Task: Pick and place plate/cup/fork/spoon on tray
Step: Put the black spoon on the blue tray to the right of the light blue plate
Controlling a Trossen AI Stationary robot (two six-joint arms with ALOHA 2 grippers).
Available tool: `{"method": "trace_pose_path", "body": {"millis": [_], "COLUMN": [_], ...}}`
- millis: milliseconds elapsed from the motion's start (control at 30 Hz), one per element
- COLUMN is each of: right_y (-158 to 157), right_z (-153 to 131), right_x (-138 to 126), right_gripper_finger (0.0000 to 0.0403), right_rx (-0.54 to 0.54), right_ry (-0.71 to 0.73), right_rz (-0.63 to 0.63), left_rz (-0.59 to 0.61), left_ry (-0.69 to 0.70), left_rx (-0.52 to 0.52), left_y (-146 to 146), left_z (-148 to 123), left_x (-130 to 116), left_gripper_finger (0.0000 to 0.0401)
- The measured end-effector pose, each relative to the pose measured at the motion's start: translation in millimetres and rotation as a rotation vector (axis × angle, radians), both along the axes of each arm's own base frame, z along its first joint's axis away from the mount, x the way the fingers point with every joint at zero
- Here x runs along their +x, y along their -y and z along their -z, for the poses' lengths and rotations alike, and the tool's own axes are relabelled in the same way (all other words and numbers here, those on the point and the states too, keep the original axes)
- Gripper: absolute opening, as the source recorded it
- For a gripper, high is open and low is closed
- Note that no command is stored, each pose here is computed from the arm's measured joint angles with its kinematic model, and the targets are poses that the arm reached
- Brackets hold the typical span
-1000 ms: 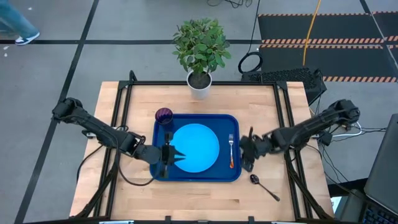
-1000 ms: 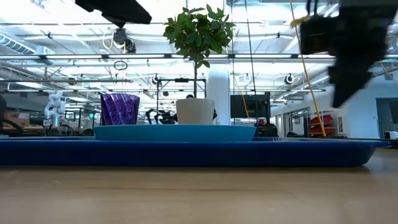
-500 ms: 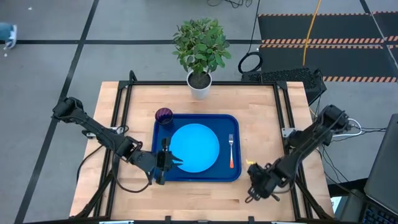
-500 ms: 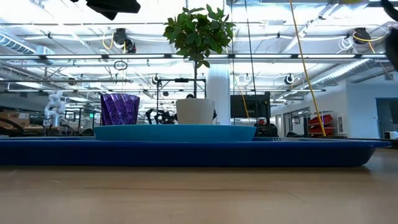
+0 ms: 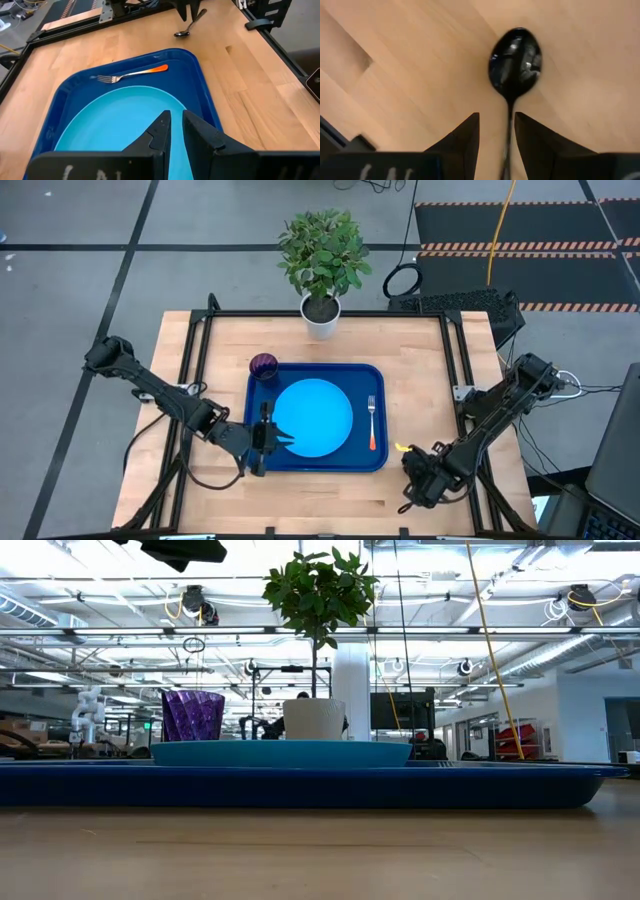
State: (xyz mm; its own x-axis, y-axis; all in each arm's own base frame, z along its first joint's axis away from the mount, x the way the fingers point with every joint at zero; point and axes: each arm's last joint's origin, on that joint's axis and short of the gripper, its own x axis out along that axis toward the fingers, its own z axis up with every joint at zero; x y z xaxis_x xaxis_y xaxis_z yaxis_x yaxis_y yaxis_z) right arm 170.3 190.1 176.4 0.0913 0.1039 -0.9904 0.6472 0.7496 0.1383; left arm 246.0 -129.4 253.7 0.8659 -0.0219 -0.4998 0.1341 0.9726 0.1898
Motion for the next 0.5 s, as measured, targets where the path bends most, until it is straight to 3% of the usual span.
{"method": "trace_pose_path", "body": {"millis": [500], "right_y": [-2.2], "right_z": [8.8], "right_x": [-7.6], "right_gripper_finger": [0.0114], "right_rx": [-0.033], "right_ry": [-0.063], "right_rz": [-0.039], "left_rz": [-0.018], "left_ry": [-0.025], "left_rx": [-0.024], "left_y": [0.2], "left_z": [2.2], "left_x": [-1.8], "left_gripper_finger": [0.0051]}}
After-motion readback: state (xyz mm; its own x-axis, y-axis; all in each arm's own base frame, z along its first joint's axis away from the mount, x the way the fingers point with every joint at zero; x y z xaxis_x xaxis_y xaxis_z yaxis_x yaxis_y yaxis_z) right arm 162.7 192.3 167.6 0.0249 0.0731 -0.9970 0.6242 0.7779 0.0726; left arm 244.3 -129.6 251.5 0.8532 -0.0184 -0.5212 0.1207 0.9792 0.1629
